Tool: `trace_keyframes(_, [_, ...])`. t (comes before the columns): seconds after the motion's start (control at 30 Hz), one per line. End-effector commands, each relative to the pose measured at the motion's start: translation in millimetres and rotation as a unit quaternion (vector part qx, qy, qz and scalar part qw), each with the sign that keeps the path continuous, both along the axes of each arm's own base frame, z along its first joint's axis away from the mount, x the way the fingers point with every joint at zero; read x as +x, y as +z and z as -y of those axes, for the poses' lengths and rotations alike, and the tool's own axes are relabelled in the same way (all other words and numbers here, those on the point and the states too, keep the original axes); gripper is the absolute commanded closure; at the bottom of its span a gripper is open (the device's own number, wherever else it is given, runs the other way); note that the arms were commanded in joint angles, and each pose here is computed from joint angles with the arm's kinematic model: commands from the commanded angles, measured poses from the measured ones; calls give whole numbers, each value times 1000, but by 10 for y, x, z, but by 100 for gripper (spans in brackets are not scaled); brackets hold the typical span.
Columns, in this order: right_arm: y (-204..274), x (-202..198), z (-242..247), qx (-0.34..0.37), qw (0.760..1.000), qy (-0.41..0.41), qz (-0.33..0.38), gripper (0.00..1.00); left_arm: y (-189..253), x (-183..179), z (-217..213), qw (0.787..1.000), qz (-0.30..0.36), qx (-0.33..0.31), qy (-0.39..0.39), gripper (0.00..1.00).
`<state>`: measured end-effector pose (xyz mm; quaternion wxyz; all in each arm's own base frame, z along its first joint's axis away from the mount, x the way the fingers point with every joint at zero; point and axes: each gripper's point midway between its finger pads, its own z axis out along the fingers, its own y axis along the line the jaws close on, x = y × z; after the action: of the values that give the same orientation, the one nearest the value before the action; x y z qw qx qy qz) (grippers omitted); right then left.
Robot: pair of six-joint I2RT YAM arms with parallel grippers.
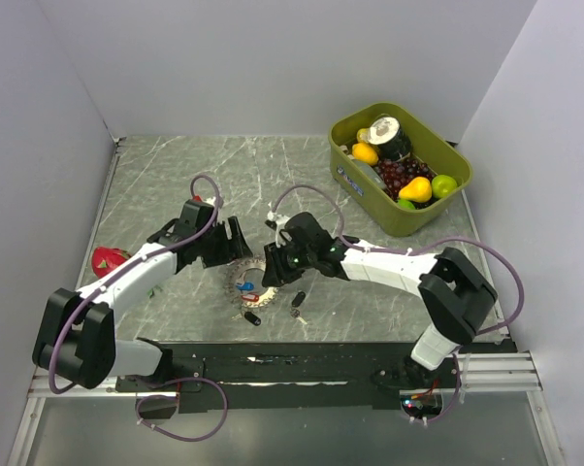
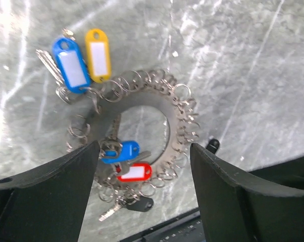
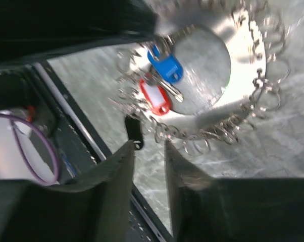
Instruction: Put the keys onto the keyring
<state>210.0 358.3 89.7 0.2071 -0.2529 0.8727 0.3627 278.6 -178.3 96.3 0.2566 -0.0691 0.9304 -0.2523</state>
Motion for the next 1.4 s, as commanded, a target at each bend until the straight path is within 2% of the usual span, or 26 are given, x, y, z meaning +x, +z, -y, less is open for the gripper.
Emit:
trace_keyframes(0.0, [323, 199, 2, 34, 998, -24, 45, 57, 116, 175, -64, 999, 25, 28, 7, 22])
trace_keyframes(0.23, [361, 384, 204, 47, 997, -60, 32, 55, 34, 273, -150, 998, 7, 60, 33, 27])
trace_keyframes(0.6, [270, 451, 421, 42, 995, -83, 19, 54, -291, 348, -104, 996, -39, 70, 41, 55])
trace_keyframes(0.8, [258, 437, 424, 42, 996, -83, 16, 54, -470, 386, -95, 994, -60, 78, 47, 62])
trace_keyframes(0.93, [254, 443, 431, 40, 996, -84, 15, 54, -525, 401, -104, 993, -62, 84, 45, 69])
trace_keyframes(1.0, [253, 443, 432, 39, 996, -83, 16, 54, -542, 412, -112, 993, -60, 87, 46, 77])
trace_keyframes(1.03, [254, 449, 443, 39, 996, -84, 16, 54, -541, 427, -109, 994, -55, 88, 42, 88])
trace_keyframes(1.1, [267, 447, 450, 38, 995, -85, 18, 54, -517, 454, -98, 994, -49, 87, 39, 97])
trace_keyframes(1.37, [461, 476, 502, 50, 994, -94, 39, 54, -234, 522, -217, 991, -19, 130, 22, 99])
